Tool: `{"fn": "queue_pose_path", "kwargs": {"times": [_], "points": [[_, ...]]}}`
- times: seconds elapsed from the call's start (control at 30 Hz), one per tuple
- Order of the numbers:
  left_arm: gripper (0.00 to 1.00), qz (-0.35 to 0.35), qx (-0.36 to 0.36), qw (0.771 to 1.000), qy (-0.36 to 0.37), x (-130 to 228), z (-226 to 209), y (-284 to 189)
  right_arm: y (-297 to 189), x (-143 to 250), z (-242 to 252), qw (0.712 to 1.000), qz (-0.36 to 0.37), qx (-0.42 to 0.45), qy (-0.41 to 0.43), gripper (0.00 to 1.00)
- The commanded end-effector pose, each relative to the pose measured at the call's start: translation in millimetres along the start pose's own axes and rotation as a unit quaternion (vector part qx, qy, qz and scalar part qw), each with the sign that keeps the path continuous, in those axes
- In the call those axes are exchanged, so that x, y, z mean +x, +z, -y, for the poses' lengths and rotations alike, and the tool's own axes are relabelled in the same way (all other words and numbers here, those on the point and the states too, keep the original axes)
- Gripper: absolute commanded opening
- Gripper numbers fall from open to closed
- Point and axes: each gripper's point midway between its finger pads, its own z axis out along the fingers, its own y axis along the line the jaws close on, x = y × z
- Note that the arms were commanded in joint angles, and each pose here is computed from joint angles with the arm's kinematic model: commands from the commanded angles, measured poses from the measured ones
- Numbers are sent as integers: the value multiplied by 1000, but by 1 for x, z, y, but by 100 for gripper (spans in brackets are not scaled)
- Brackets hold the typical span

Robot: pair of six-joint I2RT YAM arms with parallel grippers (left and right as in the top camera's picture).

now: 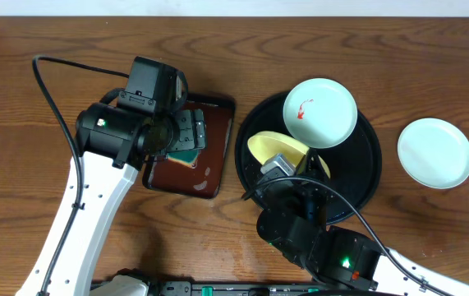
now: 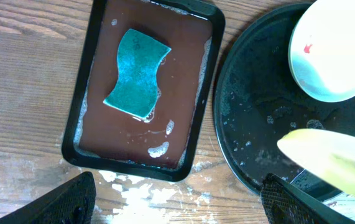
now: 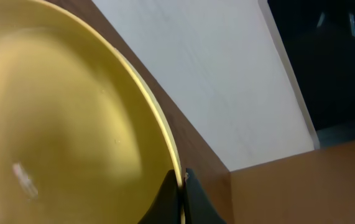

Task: Clean dirty plates on tray and stack at the side
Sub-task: 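Carry yellow plate right and stack it on the green plate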

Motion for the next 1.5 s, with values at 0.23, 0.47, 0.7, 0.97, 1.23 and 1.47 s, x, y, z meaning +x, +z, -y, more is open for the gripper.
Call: {"fn": "queue_pose_path", "kwargs": {"times": [0.23,0.47,0.7,0.97,1.23,1.47], "points": [[85,-1,2,1000,4,0,0,-1,-2,0,9,1000,-2,18,3,1],[85,-1,2,1000,4,0,0,-1,7,9,14,991,-18,27,130,1],[85,-1,2,1000,4,0,0,-1,46,53,-42,896,-148,-180,379,1],[86,-1,2,1000,4,0,0,-1,79,107,-15,714,-218,-318,585,1],[85,-1,2,1000,4,0,0,-1,104,280,69,617,-313,-62,719,1],[86,-1,2,1000,4,0,0,-1,103,391,79,531,-373,72,757,1]]}}
